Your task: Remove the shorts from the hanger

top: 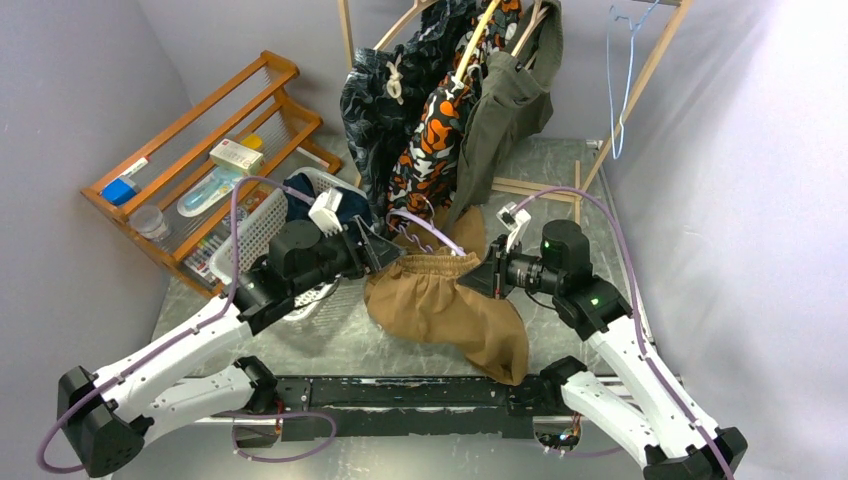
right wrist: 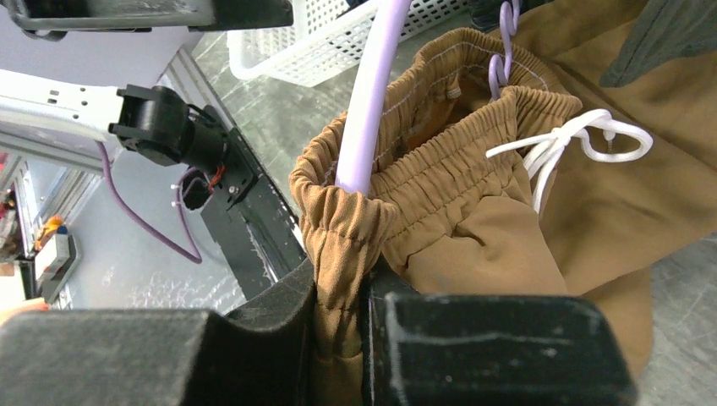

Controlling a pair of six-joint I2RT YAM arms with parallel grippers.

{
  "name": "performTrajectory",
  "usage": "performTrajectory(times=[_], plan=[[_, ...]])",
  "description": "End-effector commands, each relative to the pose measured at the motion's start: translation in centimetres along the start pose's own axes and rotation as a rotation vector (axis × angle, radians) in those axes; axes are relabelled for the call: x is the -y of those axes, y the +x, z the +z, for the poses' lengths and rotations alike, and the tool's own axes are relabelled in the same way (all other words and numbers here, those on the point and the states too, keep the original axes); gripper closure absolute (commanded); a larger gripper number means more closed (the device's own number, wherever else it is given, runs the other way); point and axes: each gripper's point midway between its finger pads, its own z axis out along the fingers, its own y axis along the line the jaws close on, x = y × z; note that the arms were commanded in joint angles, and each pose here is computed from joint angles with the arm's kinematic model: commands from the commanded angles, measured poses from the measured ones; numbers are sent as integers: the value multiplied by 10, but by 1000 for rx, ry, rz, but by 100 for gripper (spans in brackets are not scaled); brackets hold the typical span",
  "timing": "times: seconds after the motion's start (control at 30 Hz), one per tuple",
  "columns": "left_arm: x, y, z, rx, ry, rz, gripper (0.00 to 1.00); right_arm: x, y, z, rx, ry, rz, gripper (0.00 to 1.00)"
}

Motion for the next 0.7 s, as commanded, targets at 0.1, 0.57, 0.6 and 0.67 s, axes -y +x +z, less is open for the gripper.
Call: performTrajectory(times=[0.1, 0.57, 0.6, 0.67], plan=[[69, -15, 24, 64, 271, -178, 24, -12, -15, 1, 86, -61, -32, 100], [103, 11, 76, 42, 264, -313, 35, -29, -6, -7, 73, -156, -85, 100], [101, 13, 77, 43, 264, -318, 39, -31, -7, -8, 75, -160, -94, 100], [97, 13, 77, 51, 246, -320, 46, -33, -9, -10, 77, -164, -106, 100]])
